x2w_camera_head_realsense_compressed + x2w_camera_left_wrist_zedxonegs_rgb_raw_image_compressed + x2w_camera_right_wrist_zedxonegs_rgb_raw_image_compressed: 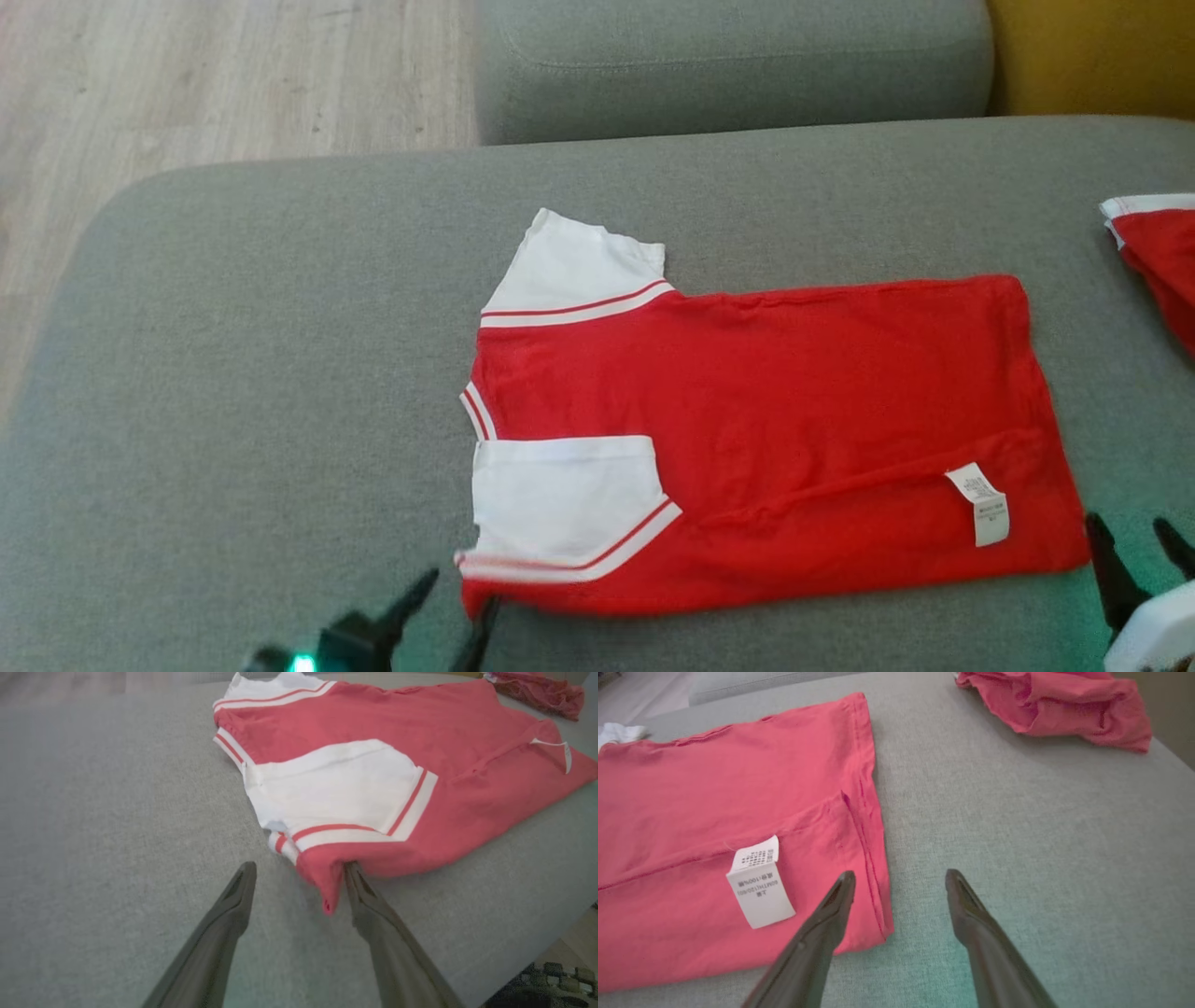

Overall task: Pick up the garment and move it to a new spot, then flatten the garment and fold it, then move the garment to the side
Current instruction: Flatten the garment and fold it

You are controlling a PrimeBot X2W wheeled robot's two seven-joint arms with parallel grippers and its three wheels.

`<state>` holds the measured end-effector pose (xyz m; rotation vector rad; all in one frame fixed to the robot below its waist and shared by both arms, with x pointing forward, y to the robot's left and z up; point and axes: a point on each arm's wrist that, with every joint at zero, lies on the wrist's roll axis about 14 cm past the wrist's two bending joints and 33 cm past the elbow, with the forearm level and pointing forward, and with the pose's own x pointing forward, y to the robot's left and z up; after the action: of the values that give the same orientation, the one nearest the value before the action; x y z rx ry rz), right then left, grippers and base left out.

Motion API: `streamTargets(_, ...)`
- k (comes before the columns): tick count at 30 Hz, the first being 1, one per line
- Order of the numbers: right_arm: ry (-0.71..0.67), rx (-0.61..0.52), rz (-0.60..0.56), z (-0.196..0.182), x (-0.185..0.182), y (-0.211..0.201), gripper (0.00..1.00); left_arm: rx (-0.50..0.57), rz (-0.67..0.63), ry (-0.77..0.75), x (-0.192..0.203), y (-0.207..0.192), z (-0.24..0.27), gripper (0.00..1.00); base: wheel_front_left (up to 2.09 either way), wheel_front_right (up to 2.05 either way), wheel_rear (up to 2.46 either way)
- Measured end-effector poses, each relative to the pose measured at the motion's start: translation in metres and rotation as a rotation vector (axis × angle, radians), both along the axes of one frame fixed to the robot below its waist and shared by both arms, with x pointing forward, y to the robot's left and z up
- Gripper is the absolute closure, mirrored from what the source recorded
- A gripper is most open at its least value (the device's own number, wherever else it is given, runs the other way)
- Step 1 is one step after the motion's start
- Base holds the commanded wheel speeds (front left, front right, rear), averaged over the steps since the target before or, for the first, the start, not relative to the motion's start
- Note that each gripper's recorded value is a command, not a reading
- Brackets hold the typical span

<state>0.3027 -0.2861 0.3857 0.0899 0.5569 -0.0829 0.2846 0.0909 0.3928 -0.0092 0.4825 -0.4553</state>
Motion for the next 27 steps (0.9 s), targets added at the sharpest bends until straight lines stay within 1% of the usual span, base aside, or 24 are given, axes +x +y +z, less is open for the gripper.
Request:
streamTargets(3,-0.044,-0.017,0.006,0.012,0.008,0.000,0.00,0.013,-0.017,-0.085,0.035,0.002,0.024,0.00,0.00,0.00,0.00)
streamTargets(4,-0.044,-0.017,0.006,0.012,0.008,0.000,0.00,0.013,-0.017,-0.085,0.035,0.002,0.024,0.00,0.00,0.00,0.00)
streamTargets(9,-0.087,-0.035,0.021,0.023,0.023,0.003,0.00,0.057,-0.100,-0.273,0.127,-0.003,0.093,0.00,0.00,0.00,0.00)
streamTargets(12,-0.097,-0.036,0.026,0.025,0.034,0.005,0.00,0.079,-0.148,-0.295,0.179,-0.016,0.127,0.00,0.00,0.00,0.00)
streamTargets(15,-0.112,-0.034,0.026,0.028,0.046,0.007,0.00,0.129,-0.181,-0.248,0.217,-0.023,0.140,0.00,0.00,0.00,0.00)
streamTargets(18,-0.111,-0.040,0.014,0.027,0.049,0.003,0.00,0.134,-0.232,-0.147,0.238,-0.039,0.136,0.00,0.00,0.00,0.00)
streamTargets(21,-0.089,-0.038,-0.006,0.019,0.046,0.000,0.00,0.130,-0.273,-0.001,0.249,-0.051,0.112,0.00,0.00,0.00,0.00)
streamTargets(24,-0.081,-0.038,-0.026,0.014,0.046,-0.004,0.00,0.174,-0.279,0.119,0.262,-0.049,0.082,0.00,0.00,0.00,0.00)
streamTargets(27,-0.079,-0.042,-0.053,0.012,0.045,-0.011,0.00,0.220,-0.272,0.202,0.276,-0.046,0.056,0.00,0.00,0.00,0.00)
